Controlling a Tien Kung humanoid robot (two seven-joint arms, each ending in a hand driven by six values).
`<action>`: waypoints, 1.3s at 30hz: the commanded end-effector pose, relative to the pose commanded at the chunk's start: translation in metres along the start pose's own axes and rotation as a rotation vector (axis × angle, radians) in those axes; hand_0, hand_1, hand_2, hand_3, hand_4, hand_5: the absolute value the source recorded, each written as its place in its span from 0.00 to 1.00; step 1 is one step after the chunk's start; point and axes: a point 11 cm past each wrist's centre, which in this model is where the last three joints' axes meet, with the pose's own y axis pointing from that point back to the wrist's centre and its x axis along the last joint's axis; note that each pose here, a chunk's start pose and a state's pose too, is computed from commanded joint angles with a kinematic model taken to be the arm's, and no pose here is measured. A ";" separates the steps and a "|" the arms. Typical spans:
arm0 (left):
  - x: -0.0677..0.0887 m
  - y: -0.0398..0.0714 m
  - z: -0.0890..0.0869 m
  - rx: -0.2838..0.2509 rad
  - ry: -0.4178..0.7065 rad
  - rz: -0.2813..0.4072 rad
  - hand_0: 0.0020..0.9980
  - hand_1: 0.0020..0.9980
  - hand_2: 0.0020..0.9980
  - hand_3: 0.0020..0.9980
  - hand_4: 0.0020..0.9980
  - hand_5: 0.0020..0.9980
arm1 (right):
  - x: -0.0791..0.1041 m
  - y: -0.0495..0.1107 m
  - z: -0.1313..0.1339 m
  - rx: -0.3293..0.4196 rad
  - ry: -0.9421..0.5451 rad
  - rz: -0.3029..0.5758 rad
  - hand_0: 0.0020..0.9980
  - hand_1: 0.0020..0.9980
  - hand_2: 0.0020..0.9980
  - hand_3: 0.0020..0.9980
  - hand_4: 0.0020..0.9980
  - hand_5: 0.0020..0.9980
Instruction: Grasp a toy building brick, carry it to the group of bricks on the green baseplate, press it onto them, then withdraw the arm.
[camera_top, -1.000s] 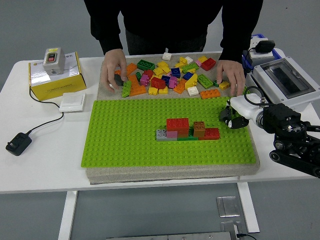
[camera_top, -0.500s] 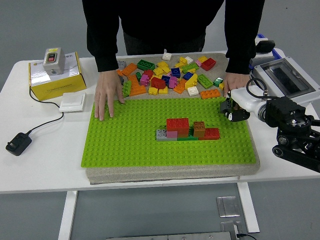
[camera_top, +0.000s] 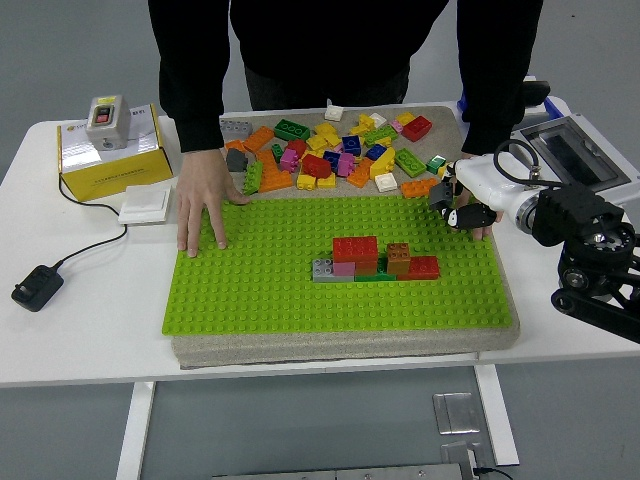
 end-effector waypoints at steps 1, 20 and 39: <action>0.000 0.000 0.000 0.000 0.000 0.000 0.72 0.70 0.68 0.80 0.33 0.66 | 0.001 0.001 -0.001 0.004 0.000 0.003 0.06 0.14 0.57 0.59 0.36 0.33; 0.000 0.000 -0.001 0.004 -0.005 0.001 0.72 0.70 0.68 0.80 0.33 0.67 | 0.013 0.023 -0.080 0.227 -0.060 0.023 0.05 0.13 0.57 0.56 0.36 0.33; 0.002 0.000 -0.002 0.009 -0.010 0.005 0.72 0.70 0.68 0.80 0.33 0.67 | -0.001 0.012 -0.113 0.276 -0.055 -0.016 0.04 0.12 0.56 0.55 0.36 0.33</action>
